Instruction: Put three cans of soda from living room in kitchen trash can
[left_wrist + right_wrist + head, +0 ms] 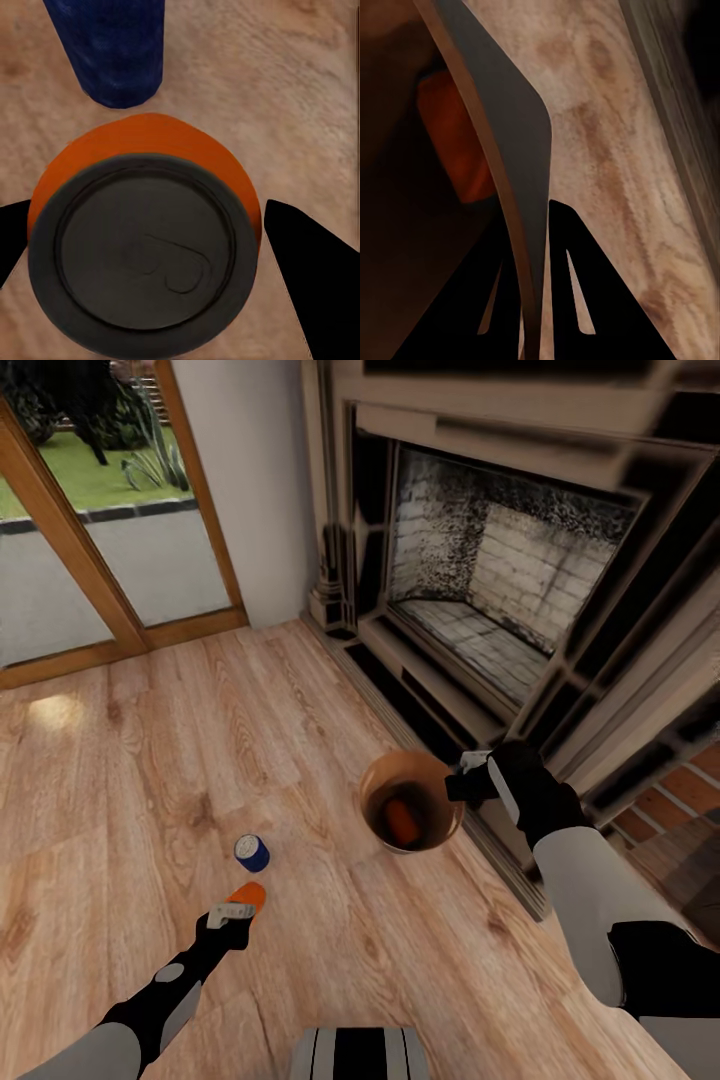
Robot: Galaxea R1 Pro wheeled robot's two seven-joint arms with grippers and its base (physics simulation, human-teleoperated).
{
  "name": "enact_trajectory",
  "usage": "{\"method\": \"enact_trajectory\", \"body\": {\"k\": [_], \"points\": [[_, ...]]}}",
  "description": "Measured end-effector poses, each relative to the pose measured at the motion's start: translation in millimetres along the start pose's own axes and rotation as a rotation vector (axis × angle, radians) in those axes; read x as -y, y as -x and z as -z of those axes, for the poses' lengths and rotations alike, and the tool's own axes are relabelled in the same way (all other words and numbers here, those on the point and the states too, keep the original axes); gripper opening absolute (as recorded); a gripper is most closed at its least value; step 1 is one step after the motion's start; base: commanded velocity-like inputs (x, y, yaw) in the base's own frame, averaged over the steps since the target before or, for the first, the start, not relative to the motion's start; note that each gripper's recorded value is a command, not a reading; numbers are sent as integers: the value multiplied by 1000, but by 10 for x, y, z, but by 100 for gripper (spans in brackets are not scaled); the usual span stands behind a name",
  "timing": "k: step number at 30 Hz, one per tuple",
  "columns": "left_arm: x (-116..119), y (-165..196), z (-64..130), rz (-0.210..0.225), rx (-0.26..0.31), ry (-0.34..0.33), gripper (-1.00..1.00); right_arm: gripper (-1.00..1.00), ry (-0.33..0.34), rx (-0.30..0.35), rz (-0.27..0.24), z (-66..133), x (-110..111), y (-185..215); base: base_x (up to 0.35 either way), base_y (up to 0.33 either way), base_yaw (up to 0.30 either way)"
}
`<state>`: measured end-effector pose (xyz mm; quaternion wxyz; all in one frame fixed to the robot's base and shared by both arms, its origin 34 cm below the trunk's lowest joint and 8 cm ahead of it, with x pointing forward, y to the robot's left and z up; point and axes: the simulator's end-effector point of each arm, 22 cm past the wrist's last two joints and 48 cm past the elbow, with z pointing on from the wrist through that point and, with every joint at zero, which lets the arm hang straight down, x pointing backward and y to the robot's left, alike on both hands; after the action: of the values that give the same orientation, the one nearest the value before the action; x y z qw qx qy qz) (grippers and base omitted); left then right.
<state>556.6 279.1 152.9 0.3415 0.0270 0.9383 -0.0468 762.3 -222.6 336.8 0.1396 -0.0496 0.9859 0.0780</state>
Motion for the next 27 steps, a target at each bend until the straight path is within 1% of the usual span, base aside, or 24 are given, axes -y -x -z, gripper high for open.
{"method": "enact_trajectory", "body": {"k": [14,17,19,20,21,22,25,27], "points": [[10,336,99,-6,57,-2,-100,-100,-4,56,12,361,-56,195,0,0,0],[15,325,100,-5,53,-6,-100,-100,-2,55,10,357,-62,190,0,0,0],[12,281,99,-4,34,-5,-100,-100,-5,54,12,355,-56,187,0,0,0],[13,239,98,0,15,-6,-100,-100,-6,54,13,355,-52,186,0,0,0],[7,123,100,8,-37,-3,-100,-100,-7,54,13,354,-50,185,0,0,0],[0,-30,111,21,-106,1,-100,-100,-7,54,13,353,-50,185,0,0,0],[-3,-133,124,31,-155,4,-100,-100,-6,53,12,353,-55,183,0,0,0],[-1,-151,127,33,-164,3,-100,-100,-8,53,12,353,-52,184,0,0,0]]}}
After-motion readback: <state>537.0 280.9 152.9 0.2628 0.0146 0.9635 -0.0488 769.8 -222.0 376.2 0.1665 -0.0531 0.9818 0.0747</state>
